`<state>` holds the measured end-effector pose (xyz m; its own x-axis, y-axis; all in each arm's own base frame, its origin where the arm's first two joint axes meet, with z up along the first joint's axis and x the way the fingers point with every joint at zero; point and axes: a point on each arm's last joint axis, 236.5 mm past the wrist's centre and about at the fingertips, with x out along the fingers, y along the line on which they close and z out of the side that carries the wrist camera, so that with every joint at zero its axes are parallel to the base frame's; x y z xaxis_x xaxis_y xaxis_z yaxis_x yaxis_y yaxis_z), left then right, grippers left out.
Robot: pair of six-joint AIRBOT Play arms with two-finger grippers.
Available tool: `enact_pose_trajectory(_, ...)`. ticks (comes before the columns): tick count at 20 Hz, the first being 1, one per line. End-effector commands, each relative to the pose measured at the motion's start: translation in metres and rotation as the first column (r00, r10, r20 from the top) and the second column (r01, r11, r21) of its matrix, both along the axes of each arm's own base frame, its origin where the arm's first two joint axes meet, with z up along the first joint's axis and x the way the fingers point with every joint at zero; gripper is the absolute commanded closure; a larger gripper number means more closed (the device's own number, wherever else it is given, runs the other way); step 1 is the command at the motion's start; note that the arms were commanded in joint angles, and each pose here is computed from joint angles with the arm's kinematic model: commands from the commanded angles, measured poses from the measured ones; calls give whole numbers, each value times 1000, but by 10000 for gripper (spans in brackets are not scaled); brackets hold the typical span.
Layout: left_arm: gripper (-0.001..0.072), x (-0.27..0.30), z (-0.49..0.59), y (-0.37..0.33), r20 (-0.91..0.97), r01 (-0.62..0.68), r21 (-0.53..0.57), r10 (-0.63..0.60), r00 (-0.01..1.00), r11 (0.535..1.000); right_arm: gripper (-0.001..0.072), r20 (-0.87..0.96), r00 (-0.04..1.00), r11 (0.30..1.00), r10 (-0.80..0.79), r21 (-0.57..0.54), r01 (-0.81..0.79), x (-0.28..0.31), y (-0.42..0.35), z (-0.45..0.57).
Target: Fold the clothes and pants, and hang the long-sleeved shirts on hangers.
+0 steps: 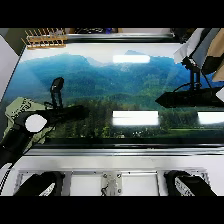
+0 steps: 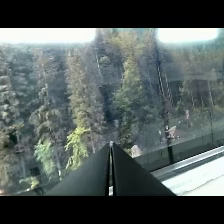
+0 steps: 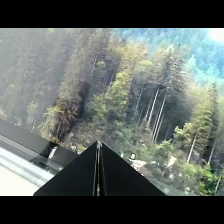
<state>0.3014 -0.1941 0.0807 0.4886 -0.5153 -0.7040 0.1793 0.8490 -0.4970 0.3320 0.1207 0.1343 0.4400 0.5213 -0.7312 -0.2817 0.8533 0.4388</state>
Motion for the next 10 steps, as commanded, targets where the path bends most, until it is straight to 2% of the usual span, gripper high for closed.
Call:
enact_pose_trajectory(1,206,23,9,24,150,28,147,-50,987,989,693,-1,1000,1000,1,0,-1,0,0,0)
enact_pose_trajectory(2,12,40,17,54,209,-18,257,-37,977,966,693,-1,1000,1000,1,0,-1,0,0,0)
enact_pose_trajectory(4,9,68,32,134,262,-164,447,47,964,880,694,-1,1000,1000,0,0,0,0,0,0)
enact_pose_trajectory(6,9,78,33,226,236,-309,565,210,949,765,693,-1,1000,1000,0,0,0,0,0,0)
enact_pose_trajectory(7,9,77,25,266,203,-361,590,300,932,722,693,-1,1000,1000,0,0,0,0,0,0)
enact_pose_trajectory(10,10,62,-20,351,80,-468,600,533,842,649,693,-1,1000,1000,0,0,0,0,0,0)
